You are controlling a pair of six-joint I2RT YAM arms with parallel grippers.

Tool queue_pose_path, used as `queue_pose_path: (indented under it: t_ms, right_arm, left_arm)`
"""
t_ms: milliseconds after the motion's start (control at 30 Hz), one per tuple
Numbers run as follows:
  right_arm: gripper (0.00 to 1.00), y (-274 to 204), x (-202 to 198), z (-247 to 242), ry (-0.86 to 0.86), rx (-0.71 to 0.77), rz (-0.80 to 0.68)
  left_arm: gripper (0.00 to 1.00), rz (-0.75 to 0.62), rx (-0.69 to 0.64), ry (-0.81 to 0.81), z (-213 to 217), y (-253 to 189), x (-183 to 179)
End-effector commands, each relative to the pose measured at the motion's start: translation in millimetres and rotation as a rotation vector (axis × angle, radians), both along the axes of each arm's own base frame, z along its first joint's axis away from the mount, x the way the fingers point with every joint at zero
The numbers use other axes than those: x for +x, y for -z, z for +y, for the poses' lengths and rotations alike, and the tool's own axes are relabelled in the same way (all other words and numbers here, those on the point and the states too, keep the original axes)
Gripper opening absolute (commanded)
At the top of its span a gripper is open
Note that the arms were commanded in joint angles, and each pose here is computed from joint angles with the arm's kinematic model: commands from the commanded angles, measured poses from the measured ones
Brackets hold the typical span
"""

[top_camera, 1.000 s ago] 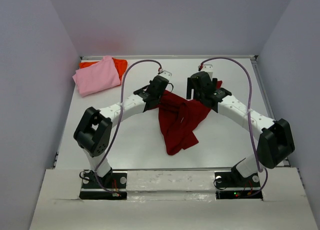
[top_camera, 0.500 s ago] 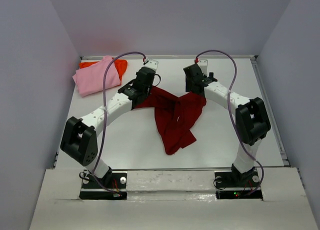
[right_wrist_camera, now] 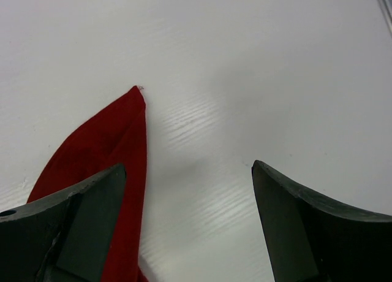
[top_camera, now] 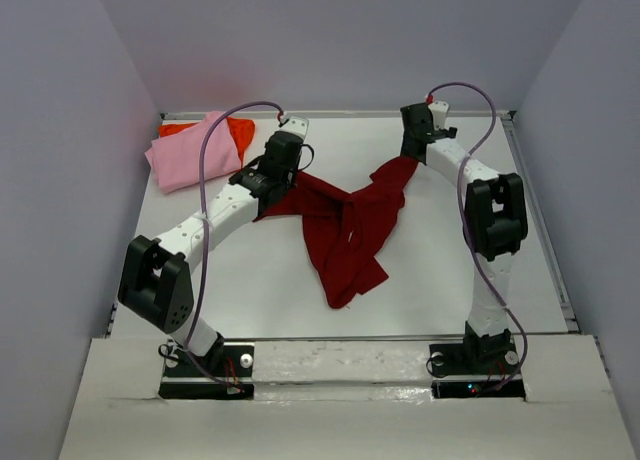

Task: Fold and stack the t-shirts
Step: Flatten out the crumpled T-shirt at the center of the board.

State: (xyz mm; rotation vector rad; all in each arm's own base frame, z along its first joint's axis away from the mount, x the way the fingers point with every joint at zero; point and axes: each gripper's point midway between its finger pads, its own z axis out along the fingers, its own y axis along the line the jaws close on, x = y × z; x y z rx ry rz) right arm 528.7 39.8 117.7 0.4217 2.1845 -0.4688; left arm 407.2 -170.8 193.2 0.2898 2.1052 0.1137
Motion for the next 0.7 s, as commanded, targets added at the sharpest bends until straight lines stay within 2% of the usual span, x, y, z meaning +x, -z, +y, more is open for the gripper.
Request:
queue_pose_path:
  t_ms: [0, 167, 300, 500, 667]
  right_arm:
    - [0.89, 7, 26, 32, -0.097, 0.072, -0.003]
    - [0.87, 32, 35, 56, -0.195, 0.147, 0.051]
    - [0.87, 34, 38, 61, -0.214, 0.164, 0.058]
    - [0.87, 42, 35, 44, -0.163, 0.111, 0.079]
    - [0.88, 49, 26, 9, -0.072, 0.038, 0.117]
  left_arm:
    - [0.00, -0.047, -0.039, 0.008, 0, -23, -1]
    - [0.00, -0.039, -0.049, 0.028, -5, -22, -1]
    - [0.00, -0.035, -0.064, 0.051, -9, -22, -2]
    - [0.00, -0.034, -0.066, 0.055, -10, -22, -2]
    - [0.00, -0.032, -0.068, 0.057, -10, -22, -3]
